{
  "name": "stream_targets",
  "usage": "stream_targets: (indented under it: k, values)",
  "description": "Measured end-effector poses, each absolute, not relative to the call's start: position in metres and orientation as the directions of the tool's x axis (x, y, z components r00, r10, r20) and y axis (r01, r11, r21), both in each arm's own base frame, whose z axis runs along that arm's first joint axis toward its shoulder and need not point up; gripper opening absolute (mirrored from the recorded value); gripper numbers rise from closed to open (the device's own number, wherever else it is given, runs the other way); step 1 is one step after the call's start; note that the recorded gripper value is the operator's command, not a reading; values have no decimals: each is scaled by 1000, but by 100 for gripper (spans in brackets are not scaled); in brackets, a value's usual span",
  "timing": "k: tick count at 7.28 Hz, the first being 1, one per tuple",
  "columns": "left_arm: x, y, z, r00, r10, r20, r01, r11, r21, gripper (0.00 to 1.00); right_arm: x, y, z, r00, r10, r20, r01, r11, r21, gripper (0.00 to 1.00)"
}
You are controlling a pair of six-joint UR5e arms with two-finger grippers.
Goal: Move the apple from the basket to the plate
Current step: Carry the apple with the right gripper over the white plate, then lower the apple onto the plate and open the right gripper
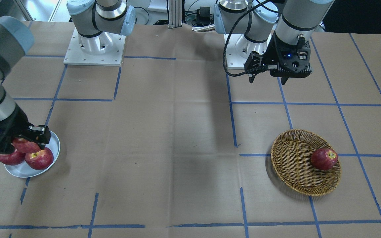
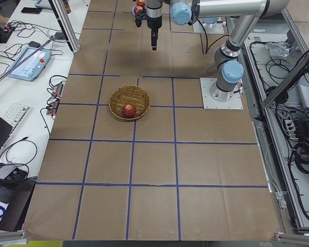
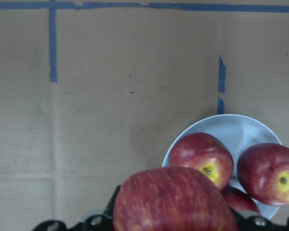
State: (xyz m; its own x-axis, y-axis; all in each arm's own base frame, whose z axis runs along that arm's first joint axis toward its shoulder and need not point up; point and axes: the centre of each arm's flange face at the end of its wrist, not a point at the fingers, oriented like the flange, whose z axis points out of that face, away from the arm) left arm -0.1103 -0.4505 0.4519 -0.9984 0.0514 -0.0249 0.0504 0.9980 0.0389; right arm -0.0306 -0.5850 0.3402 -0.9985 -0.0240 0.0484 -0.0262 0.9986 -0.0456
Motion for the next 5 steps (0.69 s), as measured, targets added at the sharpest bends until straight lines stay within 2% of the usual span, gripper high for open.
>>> stream_targets:
  k: [2, 5]
  values:
    - [-111, -451, 452, -998, 51, -22, 50, 998, 40, 99, -97, -568, 304, -998, -53, 26, -53, 998, 20, 48]
    - [-111, -451, 452, -998, 50, -21, 50, 998, 39, 99, -114, -566, 262, -998, -64, -2, -64, 995, 72, 48]
